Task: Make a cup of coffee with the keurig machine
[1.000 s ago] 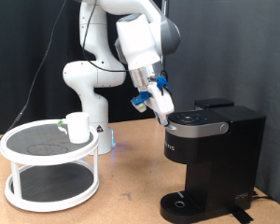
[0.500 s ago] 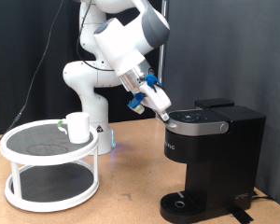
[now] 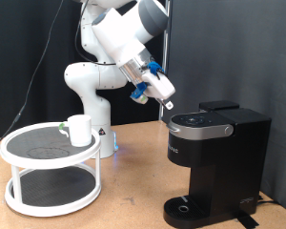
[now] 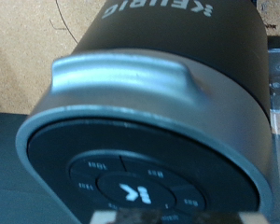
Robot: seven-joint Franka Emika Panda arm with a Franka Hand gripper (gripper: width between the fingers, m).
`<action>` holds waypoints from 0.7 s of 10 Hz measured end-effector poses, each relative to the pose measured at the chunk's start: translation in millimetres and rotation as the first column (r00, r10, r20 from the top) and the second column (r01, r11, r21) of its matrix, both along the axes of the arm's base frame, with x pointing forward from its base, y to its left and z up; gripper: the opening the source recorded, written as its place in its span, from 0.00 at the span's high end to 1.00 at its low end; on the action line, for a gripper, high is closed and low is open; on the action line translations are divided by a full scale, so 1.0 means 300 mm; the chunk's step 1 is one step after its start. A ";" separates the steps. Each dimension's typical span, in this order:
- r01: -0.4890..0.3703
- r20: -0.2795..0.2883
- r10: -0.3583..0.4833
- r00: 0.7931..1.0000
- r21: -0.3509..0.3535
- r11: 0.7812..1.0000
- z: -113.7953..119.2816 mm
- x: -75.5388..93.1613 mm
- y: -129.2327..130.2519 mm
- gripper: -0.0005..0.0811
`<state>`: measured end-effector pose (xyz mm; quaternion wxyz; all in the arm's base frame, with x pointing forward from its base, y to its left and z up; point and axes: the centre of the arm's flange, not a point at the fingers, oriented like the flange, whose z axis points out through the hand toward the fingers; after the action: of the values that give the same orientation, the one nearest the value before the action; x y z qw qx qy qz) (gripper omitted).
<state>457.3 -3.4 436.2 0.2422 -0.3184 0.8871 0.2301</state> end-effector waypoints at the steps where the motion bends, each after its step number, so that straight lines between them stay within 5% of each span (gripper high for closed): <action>1: -0.003 0.000 0.003 1.000 0.007 1.000 0.010 -0.010 -0.006 0.99; 4: 0.065 0.036 -0.067 0.997 0.065 0.996 0.000 -0.022 -0.015 0.99; 7: 0.016 -0.031 -0.013 0.999 0.102 0.995 -0.026 -0.133 -0.042 0.99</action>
<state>417.5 -15.9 428.2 0.2464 -0.2954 0.8801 0.2783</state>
